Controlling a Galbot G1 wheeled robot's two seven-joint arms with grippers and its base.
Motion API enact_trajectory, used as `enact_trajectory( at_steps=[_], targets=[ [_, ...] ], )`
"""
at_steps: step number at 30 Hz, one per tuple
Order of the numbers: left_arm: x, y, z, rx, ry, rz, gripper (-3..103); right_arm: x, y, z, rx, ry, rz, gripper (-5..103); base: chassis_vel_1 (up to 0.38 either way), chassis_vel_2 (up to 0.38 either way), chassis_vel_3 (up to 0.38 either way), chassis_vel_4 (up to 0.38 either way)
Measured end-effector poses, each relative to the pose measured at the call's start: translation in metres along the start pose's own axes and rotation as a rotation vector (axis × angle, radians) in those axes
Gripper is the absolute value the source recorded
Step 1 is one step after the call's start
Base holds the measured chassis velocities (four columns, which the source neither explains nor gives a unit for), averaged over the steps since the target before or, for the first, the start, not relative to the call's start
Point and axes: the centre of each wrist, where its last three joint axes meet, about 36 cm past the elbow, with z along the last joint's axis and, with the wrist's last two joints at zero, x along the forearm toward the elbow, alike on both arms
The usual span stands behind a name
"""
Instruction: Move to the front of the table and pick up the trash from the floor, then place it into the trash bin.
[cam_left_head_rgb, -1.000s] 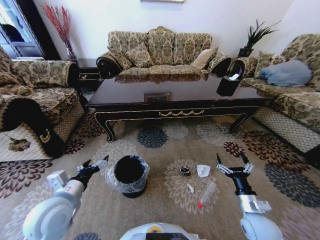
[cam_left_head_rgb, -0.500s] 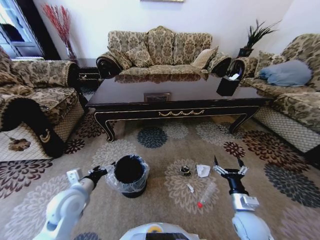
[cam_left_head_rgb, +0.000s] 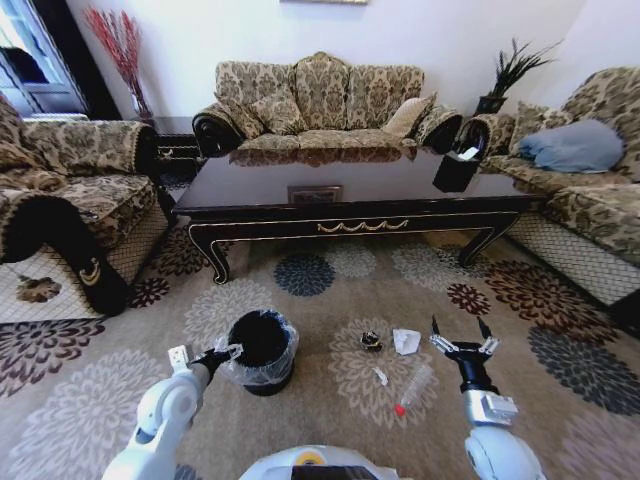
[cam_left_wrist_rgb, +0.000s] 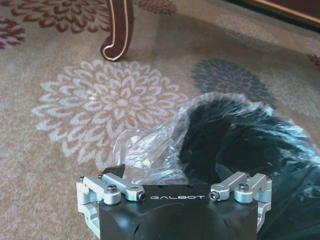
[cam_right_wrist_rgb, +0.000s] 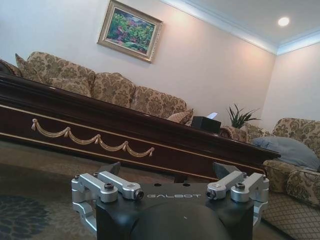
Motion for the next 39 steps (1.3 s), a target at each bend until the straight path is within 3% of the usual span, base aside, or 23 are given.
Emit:
enact_trajectory(
  at_steps=[7, 11, 19, 22, 24, 26, 28, 29, 32, 34, 37, 39],
  targets=[
    [-0.016, 0.005, 0.006, 0.014, 0.032, -0.007, 103, 0.001, 0.001, 0.001, -0.003, 0.003, 0.011, 100, 0.000, 0.000, 0.000, 0.000],
    [-0.020, 0.005, 0.007, 0.018, 0.030, -0.006, 100, 0.001, 0.001, 0.002, -0.001, 0.006, 0.016, 100, 0.000, 0.000, 0.000, 0.000],
    [-0.025, 0.005, 0.011, 0.016, 0.030, -0.009, 75, 0.002, 0.001, 0.002, -0.001, 0.009, 0.019, 100, 0.000, 0.000, 0.000, 0.000],
    [-0.028, 0.006, 0.013, 0.015, 0.035, -0.017, 58, 0.002, 0.001, 0.003, 0.001, 0.012, 0.019, 100, 0.000, 0.000, 0.000, 0.000],
    [-0.028, 0.007, 0.013, 0.015, 0.035, -0.018, 58, 0.002, 0.001, 0.003, 0.002, 0.012, 0.019, 100, 0.000, 0.000, 0.000, 0.000],
    [-0.027, 0.007, 0.014, 0.017, 0.034, -0.023, 43, 0.003, 0.000, 0.004, 0.005, 0.014, 0.018, 100, 0.000, 0.000, 0.000, 0.000],
    [-0.027, 0.008, 0.015, 0.016, 0.033, -0.027, 43, 0.003, 0.000, 0.005, 0.006, 0.014, 0.018, 100, 0.000, 0.000, 0.000, 0.000],
    [-0.026, 0.008, 0.015, 0.015, 0.033, -0.029, 37, 0.003, 0.000, 0.005, 0.006, 0.014, 0.018, 100, 0.000, 0.000, 0.000, 0.000],
    [-0.022, 0.011, 0.017, 0.010, 0.030, -0.050, 21, 0.003, 0.001, 0.006, 0.007, 0.015, 0.016, 100, 0.000, 0.000, 0.000, 0.000],
    [-0.021, 0.012, 0.017, 0.008, 0.030, -0.059, 21, 0.003, 0.002, 0.006, 0.007, 0.014, 0.015, 100, 0.000, 0.000, 0.000, 0.000],
    [-0.017, 0.017, 0.018, 0.004, 0.029, -0.099, 5, 0.002, 0.002, 0.007, 0.014, 0.011, 0.012, 100, 0.000, 0.000, 0.000, 0.000],
    [-0.014, 0.021, 0.018, 0.003, 0.031, -0.119, 2, 0.002, 0.002, 0.008, 0.019, 0.011, 0.010, 100, 0.000, 0.000, 0.000, 0.000]
  ],
)
